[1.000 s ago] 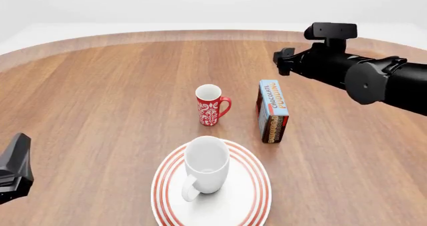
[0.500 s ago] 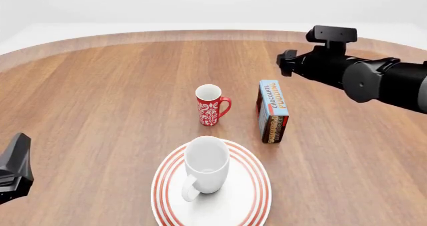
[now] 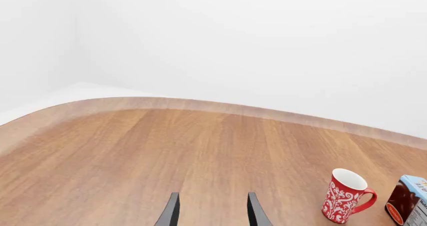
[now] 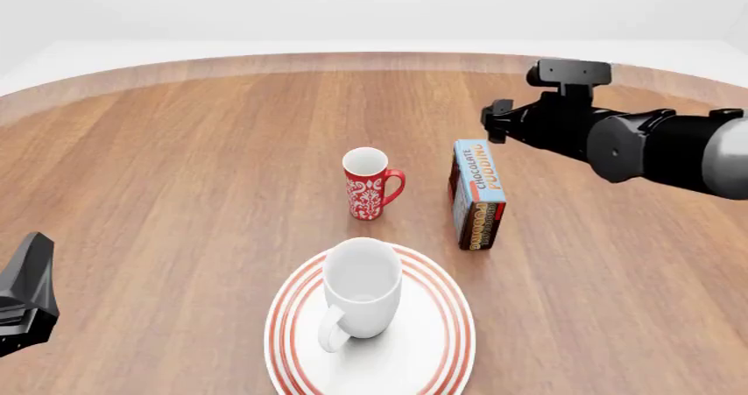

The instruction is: Pick up the white mug and put it on the plate, and put the chocolate pudding to the right of the plate.

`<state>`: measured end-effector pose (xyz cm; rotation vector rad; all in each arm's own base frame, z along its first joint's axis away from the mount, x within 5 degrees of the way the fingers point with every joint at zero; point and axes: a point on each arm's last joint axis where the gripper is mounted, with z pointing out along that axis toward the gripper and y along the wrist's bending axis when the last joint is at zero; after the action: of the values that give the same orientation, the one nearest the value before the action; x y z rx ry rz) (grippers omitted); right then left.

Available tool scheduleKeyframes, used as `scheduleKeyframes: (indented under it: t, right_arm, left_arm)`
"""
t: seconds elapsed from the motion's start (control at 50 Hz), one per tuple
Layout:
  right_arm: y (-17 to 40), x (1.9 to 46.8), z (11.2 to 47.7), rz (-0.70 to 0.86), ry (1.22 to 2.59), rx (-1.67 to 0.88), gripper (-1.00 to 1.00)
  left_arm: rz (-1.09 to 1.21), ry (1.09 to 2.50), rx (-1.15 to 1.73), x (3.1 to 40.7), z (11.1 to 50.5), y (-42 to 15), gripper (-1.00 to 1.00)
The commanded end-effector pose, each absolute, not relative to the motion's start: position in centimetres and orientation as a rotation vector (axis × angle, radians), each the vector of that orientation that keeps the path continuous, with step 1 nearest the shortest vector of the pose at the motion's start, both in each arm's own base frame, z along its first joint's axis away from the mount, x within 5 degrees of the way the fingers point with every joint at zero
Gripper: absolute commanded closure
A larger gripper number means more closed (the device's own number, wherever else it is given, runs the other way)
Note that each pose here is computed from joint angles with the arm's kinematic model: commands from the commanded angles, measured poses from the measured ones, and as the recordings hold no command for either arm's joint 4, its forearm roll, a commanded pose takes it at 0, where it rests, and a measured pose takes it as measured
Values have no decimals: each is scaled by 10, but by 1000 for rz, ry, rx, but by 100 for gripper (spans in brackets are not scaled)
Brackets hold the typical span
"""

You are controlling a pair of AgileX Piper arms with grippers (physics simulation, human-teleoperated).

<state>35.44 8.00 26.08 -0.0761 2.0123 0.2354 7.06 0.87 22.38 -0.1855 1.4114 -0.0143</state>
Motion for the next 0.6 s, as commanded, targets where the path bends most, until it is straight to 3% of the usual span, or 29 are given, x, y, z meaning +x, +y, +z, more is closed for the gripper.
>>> scheduleKeyframes:
  t: [0.02, 0.6]
  right_arm:
    - [82, 358, 254, 229, 2026, -91, -100]
    - [92, 359, 246, 231, 2043, -138, -100]
  left_arm:
    - [-14, 1411, -185, 70, 224, 9, -100]
    - [-17, 1415, -180, 67, 222, 8, -100]
